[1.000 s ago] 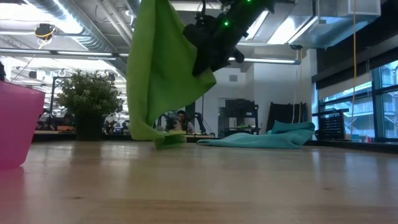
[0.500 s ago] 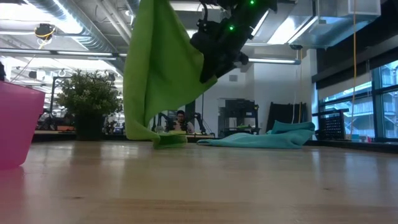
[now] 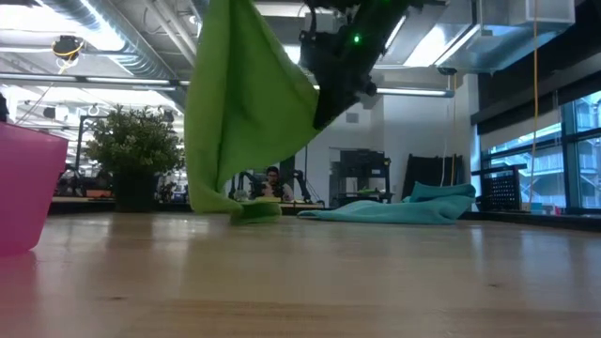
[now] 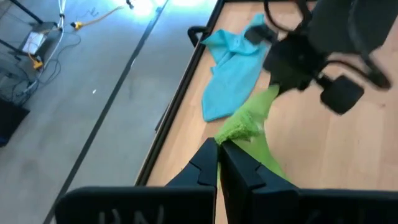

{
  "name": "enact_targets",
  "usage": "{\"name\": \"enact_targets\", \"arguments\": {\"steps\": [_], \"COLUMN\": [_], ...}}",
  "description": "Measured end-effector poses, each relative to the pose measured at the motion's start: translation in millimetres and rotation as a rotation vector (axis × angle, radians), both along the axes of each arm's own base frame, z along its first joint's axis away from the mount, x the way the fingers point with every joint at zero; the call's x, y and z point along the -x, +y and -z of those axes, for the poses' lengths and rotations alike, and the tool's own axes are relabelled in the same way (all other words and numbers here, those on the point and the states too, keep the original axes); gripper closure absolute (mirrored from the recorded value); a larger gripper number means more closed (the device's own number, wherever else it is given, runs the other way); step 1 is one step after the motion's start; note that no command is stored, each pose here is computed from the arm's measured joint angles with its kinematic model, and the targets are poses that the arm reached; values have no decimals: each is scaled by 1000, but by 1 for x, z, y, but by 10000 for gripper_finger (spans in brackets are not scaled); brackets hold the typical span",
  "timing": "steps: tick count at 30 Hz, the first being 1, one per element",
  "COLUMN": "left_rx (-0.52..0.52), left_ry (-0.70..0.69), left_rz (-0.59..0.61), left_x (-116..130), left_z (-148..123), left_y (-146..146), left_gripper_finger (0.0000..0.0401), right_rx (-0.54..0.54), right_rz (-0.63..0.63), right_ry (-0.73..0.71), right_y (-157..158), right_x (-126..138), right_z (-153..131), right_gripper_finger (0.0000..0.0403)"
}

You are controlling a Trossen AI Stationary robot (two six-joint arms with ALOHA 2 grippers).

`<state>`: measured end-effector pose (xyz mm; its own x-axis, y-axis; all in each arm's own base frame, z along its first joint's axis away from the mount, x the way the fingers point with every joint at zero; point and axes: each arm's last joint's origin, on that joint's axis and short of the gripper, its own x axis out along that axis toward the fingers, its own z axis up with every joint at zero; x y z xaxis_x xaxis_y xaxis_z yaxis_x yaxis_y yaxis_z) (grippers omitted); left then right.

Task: Roll microfiber towels into tight, uniform cylinder then place into a basket
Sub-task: Roll the microfiber green towel

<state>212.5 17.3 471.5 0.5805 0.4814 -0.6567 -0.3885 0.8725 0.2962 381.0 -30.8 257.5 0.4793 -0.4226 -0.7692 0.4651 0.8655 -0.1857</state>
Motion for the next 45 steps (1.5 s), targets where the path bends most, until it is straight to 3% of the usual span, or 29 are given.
{"name": "enact_targets", "arguments": {"steps": [9, 16, 22, 29, 33, 45], "left_rx": [-16, -100, -185, -190, -162, 148], "left_ry": [-4, -36, -68, -16, 28, 202], "left_rz": [-156, -249, -298, -363, -341, -162], "left_x": [5, 5, 2, -2, -9, -26], "left_z": [2, -1, -7, -1, 10, 67], "left_y": [4, 12, 24, 43, 45, 12], "left_gripper_finger": [401, 401, 401, 401, 401, 401], "right_rx": [101, 204, 285, 292, 262, -26], "right_rz": [-104, -143, -141, -76, -53, -147], "right_ry": [11, -42, -75, -38, 0, 212], "right_y": [-5, -25, -48, -77, -81, -41], "right_x": [4, 14, 24, 30, 31, 32], "right_z": [-79, -138, -167, -162, -151, -95], "right_gripper_finger": [399, 399, 401, 400, 400, 399]}}
